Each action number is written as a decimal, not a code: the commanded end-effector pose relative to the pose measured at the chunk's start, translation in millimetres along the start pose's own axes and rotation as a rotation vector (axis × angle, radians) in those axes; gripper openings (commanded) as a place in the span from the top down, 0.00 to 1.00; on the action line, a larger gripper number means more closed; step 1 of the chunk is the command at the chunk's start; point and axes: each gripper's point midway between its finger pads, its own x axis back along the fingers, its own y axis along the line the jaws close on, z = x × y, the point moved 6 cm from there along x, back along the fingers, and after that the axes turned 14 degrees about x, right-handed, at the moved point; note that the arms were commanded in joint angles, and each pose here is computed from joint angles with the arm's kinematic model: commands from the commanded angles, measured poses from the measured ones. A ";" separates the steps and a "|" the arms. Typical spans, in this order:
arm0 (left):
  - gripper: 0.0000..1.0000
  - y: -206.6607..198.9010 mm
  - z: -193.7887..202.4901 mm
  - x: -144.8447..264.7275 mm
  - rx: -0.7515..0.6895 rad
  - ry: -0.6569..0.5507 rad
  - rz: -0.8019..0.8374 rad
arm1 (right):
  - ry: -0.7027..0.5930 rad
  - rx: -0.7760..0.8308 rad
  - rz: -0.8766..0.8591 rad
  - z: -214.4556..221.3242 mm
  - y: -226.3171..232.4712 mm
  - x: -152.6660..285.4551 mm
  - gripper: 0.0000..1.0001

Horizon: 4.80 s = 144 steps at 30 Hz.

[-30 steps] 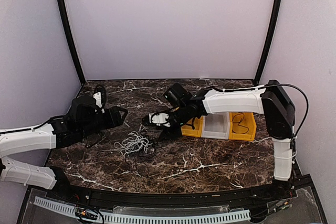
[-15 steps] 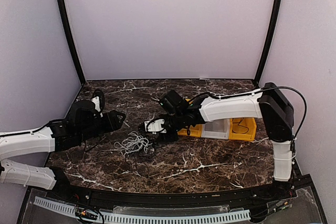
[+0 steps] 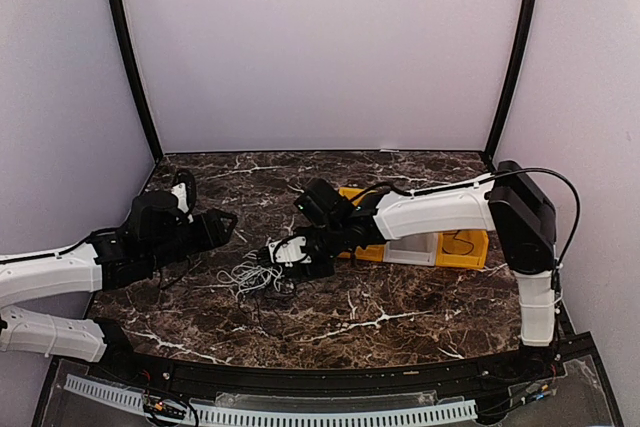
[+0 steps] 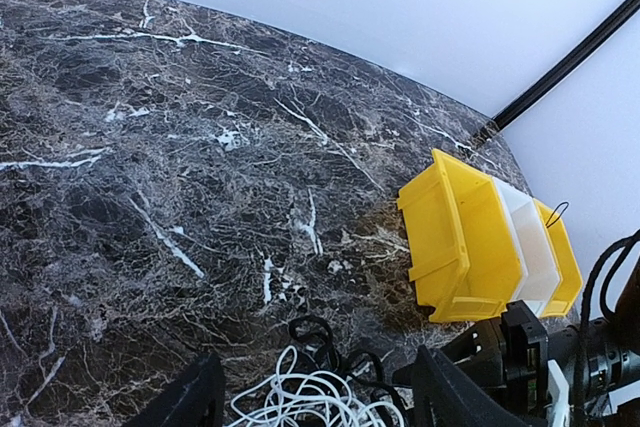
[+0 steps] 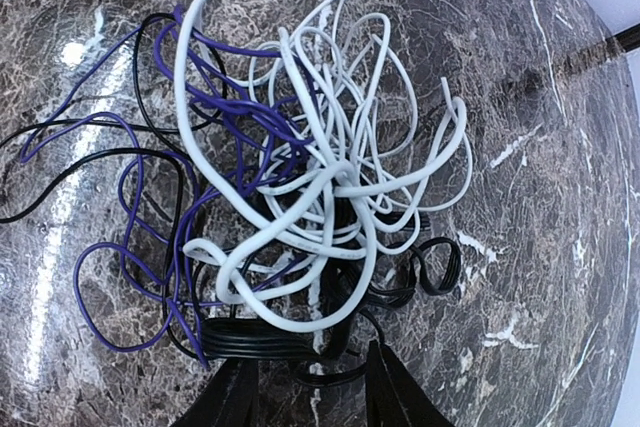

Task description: Untangle the cables

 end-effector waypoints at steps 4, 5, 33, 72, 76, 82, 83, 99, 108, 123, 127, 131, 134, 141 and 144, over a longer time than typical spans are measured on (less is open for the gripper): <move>0.33 5.6 4.0 -2.2 0.001 0.003 -0.007 | -0.061 0.043 -0.007 -13.6 4.7 -10.3 0.63; 0.33 5.0 4.0 -2.2 0.002 0.003 -0.003 | -0.066 0.042 -0.006 -14.6 4.0 -11.6 0.63; 0.21 -61.2 15.5 37.7 -0.285 -0.008 0.470 | -0.239 -0.233 -0.011 -29.0 -24.0 97.4 1.00; 0.73 -82.0 102.4 -53.1 -0.616 -0.212 0.534 | -0.624 -0.360 0.091 -95.0 -105.1 250.9 1.00; 0.74 -72.3 106.8 -55.8 -0.630 -0.188 0.496 | -0.650 -0.317 0.127 -105.9 -114.2 277.9 1.00; 0.76 -58.9 108.3 -50.8 -0.616 -0.169 0.465 | -0.680 -0.276 0.175 -118.5 -122.7 309.7 1.00; 0.76 -55.8 108.4 -50.2 -0.617 -0.164 0.453 | -0.683 -0.270 0.186 -119.9 -123.9 314.6 1.00; 0.79 -21.2 99.8 -27.0 -0.560 -0.147 0.340 | -0.664 -0.242 0.345 -109.3 -134.7 370.0 1.00; 0.61 -13.6 99.2 -26.5 -0.534 -0.119 0.284 | -0.581 -0.309 0.430 -63.6 -135.1 382.4 1.00; 0.24 -27.2 82.6 -25.1 -0.447 -0.049 0.137 | -0.387 -0.522 0.529 47.4 -101.7 380.8 1.00; 0.23 -38.1 73.6 -14.2 -0.450 -0.045 0.170 | -0.348 -0.569 0.548 69.6 -88.7 380.5 1.00; 0.23 -42.8 64.3 -5.2 -0.435 -0.056 0.168 | -0.304 -0.600 0.585 88.1 -79.8 386.5 1.00; 0.23 -39.6 57.5 -1.2 -0.415 -0.079 0.126 | -0.276 -0.615 0.621 97.5 -74.4 396.5 1.00; 0.24 -29.1 54.8 3.4 -0.378 -0.086 0.075 | -0.147 -0.669 0.713 124.1 -55.6 416.1 1.00; 0.23 -26.4 53.5 3.3 -0.371 -0.099 0.059 | -0.112 -0.714 0.728 137.6 -43.0 419.9 1.00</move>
